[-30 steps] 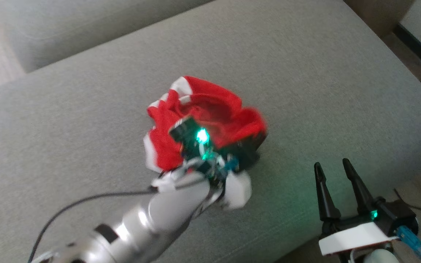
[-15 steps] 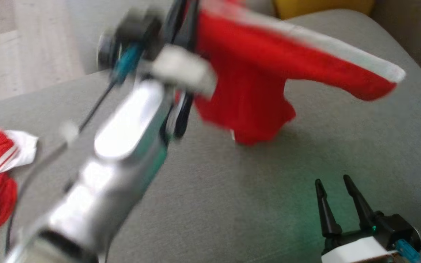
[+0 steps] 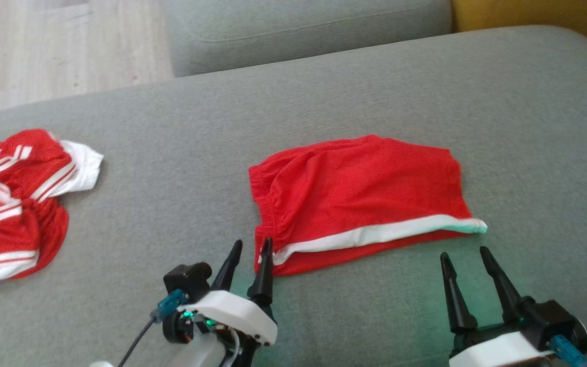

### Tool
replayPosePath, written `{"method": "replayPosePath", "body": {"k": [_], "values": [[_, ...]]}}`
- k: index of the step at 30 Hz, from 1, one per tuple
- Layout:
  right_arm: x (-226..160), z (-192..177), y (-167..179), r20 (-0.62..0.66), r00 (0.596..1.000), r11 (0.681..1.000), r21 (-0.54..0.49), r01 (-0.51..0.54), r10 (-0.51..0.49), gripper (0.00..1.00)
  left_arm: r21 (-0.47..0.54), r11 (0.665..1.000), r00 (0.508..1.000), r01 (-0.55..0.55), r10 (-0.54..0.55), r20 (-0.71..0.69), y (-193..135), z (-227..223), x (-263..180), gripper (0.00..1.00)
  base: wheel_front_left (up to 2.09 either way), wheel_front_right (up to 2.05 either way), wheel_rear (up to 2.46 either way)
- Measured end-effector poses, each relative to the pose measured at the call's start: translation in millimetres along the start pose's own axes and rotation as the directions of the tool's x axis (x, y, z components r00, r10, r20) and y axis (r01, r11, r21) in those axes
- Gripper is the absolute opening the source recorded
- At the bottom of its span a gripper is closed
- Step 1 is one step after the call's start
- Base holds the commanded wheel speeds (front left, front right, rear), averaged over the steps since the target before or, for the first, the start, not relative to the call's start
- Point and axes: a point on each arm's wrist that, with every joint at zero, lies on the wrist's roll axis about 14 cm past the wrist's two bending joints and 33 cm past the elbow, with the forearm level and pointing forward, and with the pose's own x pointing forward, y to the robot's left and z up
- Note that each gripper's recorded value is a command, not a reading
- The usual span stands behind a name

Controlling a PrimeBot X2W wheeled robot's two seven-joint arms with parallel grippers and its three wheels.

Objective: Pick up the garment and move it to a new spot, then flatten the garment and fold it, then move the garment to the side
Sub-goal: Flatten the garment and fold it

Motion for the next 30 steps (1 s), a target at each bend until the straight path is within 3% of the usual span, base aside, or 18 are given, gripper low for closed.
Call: {"method": "replayPosePath", "body": {"k": [5,10,15,22,23,24,26,27,30], "values": [[6,-3,9,-0.011,0.999,0.999,-0.004,-0.033,0.033,1.00,-0.026,0.999,0.999,0.034,-0.033,0.016,-1,1,-7,1.00,0.00,0.00,0.00],[8,-6,10,-0.024,0.999,0.999,-0.002,-0.039,0.039,1.00,0.121,0.990,0.992,0.079,-0.066,-0.109,14,-19,-18,1.00,0.00,0.00,0.00],[8,-9,10,-0.034,0.999,0.999,0.001,-0.036,0.036,1.00,0.206,0.974,0.986,0.093,-0.062,-0.152,22,-23,-14,1.00,0.00,0.00,0.00],[5,-14,2,-0.050,0.999,1.000,0.011,-0.005,0.005,1.00,0.242,0.957,0.970,0.161,-0.108,-0.219,12,-27,0,1.00,0.00,0.00,0.00],[5,-14,1,-0.051,0.999,1.000,0.011,-0.001,0.002,1.00,0.242,0.956,0.966,0.165,-0.107,-0.236,12,-31,-1,0.94,0.00,0.00,0.00],[4,-14,0,-0.050,0.999,1.000,0.011,0.002,-0.001,1.00,0.242,0.955,0.963,0.169,-0.108,-0.249,12,-33,-1,0.68,0.00,0.00,0.00],[4,-13,-1,-0.050,0.999,1.000,0.011,0.006,-0.006,1.00,0.239,0.954,0.960,0.179,-0.117,-0.253,11,-34,0,0.08,0.00,0.00,0.00],[4,-13,-1,-0.049,0.999,1.000,0.011,0.008,-0.007,1.00,0.239,0.954,0.960,0.181,-0.119,-0.252,10,-34,0,0.00,0.00,0.00,0.00],[5,-12,-3,-0.045,0.999,1.000,0.016,0.012,-0.012,1.00,0.238,0.953,0.966,0.188,-0.136,-0.220,7,-28,1,0.00,0.00,0.00,0.00]]}}
